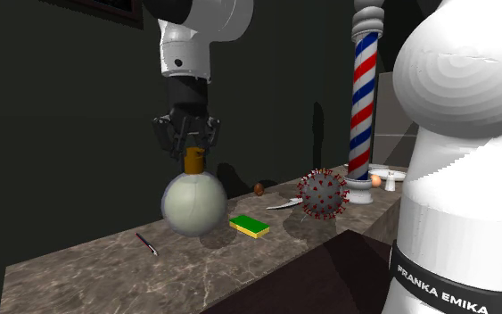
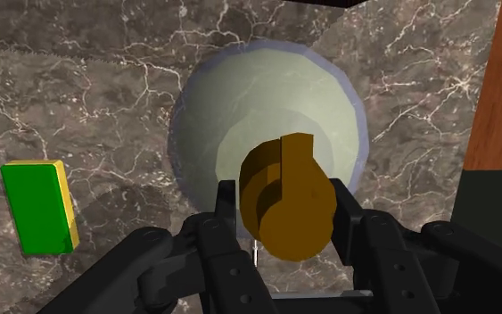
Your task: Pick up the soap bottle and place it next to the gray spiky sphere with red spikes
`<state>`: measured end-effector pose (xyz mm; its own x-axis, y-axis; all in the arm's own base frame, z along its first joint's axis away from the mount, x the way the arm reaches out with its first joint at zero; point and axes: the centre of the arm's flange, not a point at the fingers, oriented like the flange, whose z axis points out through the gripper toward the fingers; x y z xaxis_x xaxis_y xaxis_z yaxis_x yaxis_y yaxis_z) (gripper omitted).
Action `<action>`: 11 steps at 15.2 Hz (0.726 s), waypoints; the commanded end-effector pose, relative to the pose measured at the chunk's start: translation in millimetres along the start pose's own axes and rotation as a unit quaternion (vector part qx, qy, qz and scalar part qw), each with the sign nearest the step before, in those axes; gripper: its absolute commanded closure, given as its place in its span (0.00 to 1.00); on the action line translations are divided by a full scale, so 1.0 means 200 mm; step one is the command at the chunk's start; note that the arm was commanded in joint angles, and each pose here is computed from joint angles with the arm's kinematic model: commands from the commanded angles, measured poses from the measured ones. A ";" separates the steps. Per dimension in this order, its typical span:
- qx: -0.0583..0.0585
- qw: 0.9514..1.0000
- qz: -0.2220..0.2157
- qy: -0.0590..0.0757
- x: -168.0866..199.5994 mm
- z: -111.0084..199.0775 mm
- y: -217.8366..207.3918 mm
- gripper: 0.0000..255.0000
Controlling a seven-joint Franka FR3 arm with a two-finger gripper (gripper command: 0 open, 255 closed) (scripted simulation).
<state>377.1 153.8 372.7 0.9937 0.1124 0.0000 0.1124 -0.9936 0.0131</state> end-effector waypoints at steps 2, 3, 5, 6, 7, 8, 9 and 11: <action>0.000 1.000 0.000 0.000 0.00 -0.08 0.01 1.00; 0.000 1.000 0.000 0.000 0.00 -0.11 0.01 1.00; 0.000 1.000 0.000 0.000 0.00 -0.16 0.01 1.00; 0.000 1.000 0.000 0.000 0.00 -0.19 0.01 1.00; 0.000 1.000 0.000 0.000 0.00 -0.21 0.01 1.00; 0.000 1.000 0.000 0.000 0.00 -0.24 0.01 1.00; 0.000 1.000 0.000 0.000 0.00 -0.27 0.01 1.00; 0.000 1.000 0.000 0.000 0.00 -0.32 0.01 1.00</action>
<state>376.6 152.3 431.0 0.9937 0.1124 0.0000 0.1124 -0.9936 0.0131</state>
